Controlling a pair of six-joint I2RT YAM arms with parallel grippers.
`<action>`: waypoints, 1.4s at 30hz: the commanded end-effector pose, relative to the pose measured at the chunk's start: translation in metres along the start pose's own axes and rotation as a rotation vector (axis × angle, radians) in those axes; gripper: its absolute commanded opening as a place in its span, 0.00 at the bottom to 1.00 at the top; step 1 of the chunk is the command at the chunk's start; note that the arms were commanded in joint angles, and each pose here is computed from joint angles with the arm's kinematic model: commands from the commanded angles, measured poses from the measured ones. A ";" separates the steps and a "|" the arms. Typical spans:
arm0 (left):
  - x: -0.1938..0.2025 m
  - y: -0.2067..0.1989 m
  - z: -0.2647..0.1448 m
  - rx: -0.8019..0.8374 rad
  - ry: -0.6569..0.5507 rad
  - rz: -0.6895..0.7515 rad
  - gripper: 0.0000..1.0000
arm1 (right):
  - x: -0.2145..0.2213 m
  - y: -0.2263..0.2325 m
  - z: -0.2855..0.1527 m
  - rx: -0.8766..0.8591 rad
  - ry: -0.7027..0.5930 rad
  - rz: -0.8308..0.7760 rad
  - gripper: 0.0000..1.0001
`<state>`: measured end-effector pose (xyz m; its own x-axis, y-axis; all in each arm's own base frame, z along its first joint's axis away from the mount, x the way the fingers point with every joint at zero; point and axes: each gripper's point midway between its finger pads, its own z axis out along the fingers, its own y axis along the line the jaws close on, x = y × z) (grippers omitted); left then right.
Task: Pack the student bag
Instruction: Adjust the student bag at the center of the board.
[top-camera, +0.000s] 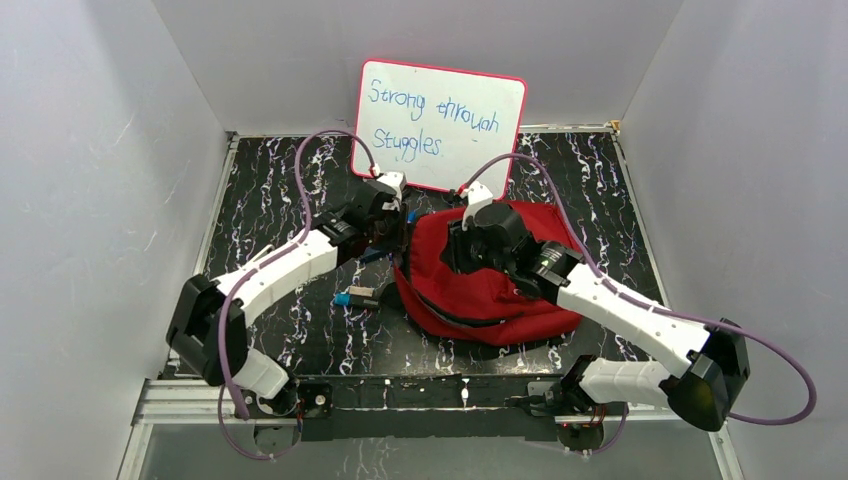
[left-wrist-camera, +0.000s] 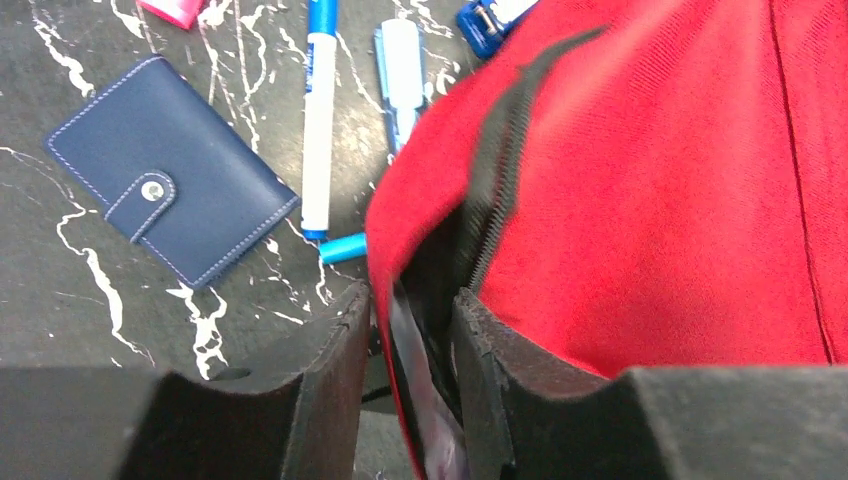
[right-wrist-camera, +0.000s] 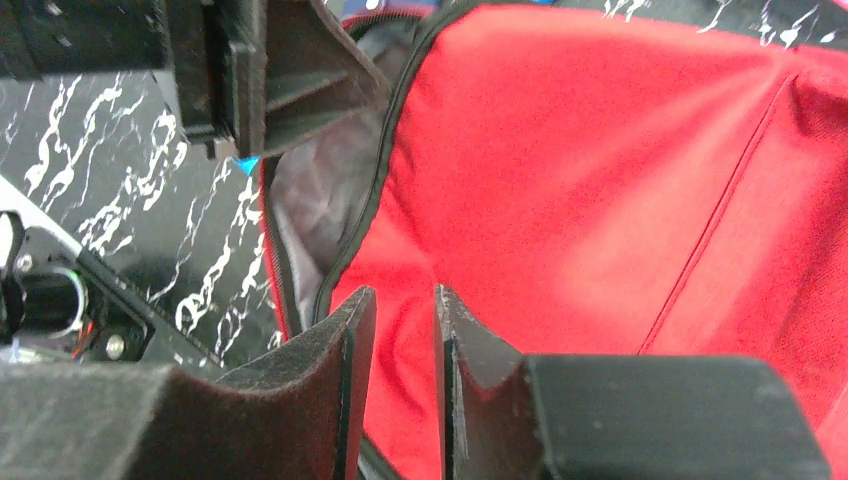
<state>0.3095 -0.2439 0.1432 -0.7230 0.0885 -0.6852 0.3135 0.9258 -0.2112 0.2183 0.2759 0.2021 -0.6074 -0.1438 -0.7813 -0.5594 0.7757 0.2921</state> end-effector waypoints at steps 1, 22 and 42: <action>-0.036 0.016 0.005 -0.089 -0.092 0.059 0.37 | -0.044 -0.004 0.009 0.052 -0.158 -0.004 0.36; -0.051 0.028 0.025 -0.152 -0.097 0.153 0.05 | -0.053 -0.030 0.109 0.041 -0.144 -0.037 0.30; -0.071 0.028 0.016 -0.162 -0.165 0.140 0.06 | 0.080 -0.064 0.110 0.121 0.232 0.019 0.28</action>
<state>0.3617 -0.2341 0.1399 -0.6420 0.2287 -0.7318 0.3346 0.9424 0.0009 0.2831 0.3146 0.0885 -0.6772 -0.2039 -0.7070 -0.5409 0.7894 0.2904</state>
